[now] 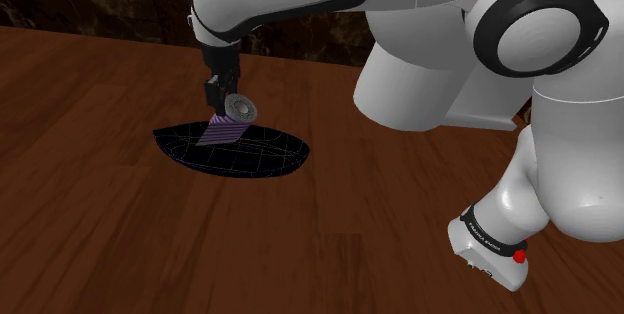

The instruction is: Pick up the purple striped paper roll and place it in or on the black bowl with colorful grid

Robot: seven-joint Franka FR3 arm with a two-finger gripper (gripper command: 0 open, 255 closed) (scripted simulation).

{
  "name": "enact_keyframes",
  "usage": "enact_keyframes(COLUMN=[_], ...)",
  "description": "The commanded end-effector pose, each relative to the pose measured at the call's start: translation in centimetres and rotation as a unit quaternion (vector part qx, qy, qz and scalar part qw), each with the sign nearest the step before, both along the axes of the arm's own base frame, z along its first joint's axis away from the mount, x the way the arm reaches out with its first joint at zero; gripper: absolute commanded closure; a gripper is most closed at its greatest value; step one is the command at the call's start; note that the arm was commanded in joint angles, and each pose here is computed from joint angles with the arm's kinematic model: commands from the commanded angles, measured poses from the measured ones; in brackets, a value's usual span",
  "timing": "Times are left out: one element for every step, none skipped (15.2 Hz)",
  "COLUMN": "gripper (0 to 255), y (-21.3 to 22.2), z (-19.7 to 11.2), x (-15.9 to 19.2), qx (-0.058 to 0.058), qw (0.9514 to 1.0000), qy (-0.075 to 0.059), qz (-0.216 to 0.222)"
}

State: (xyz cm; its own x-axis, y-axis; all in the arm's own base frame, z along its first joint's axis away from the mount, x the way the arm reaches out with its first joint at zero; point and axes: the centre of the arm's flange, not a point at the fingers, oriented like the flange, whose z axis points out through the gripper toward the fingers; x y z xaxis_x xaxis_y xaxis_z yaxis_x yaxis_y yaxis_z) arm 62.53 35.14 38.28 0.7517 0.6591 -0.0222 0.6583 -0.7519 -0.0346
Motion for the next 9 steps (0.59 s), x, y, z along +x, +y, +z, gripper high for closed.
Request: enact_keyframes(gripper=[0,0,0,0,0,0,0,0,0], y=[0.0,0.0,0.0,0.0,0.0,0.0,0.0,0.0,0.0], z=[0.1,0.1,0.1,0.1,0.1,0.1,1.4,2.7,4.0], x=[0.0,0.0,0.0,0.0,0.0,0.0,0.1,0.1,0.2], qx=[0.000,0.000,0.000,0.000,0.000,0.000,0.000,0.000,0.000], qw=[1.0000,1.0000,1.0000,1.0000,1.0000,1.0000,1.0000,1.0000,1.0000], qy=[0.000,0.000,0.000,0.000,0.000,0.000,0.000,0.000,0.000], qz=[0.000,0.000,0.000,0.000,0.000,0.000,0.000,0.000,0.000])
